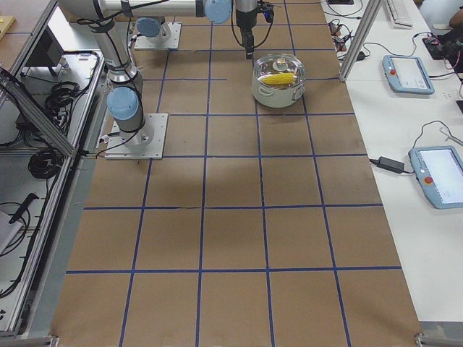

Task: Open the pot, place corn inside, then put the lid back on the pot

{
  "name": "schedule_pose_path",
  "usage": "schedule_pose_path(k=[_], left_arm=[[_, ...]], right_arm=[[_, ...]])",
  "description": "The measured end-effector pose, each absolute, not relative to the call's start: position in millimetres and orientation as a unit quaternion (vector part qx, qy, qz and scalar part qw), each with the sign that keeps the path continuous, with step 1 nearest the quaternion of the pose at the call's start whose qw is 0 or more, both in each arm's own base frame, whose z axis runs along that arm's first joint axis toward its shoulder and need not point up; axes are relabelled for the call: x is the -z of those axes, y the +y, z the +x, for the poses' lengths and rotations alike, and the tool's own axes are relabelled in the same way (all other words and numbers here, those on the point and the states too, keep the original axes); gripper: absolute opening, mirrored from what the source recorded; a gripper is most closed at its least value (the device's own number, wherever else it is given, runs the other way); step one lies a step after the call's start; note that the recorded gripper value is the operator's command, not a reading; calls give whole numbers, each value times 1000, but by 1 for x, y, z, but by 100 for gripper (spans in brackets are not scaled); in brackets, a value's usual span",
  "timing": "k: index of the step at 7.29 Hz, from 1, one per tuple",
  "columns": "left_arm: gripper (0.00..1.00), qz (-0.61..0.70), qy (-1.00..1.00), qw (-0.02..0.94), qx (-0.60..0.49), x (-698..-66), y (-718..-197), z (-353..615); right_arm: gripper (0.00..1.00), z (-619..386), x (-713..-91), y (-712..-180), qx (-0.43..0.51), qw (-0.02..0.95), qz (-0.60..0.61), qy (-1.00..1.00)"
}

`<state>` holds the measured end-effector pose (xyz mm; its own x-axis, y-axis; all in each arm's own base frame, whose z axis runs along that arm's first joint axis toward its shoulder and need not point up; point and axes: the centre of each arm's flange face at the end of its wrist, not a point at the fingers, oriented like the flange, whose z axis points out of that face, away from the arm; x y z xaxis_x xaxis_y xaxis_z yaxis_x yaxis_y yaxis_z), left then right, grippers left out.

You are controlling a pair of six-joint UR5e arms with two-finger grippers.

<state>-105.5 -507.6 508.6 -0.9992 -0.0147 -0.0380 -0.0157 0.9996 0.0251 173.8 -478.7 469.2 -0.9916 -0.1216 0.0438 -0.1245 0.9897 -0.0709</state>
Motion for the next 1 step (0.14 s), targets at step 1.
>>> schedule_pose_path(k=[1], left_arm=[[100,-8,1000,19,-13,-509,-508,-106]], right_arm=[[100,165,-466,-478,-34,20,55,-998]])
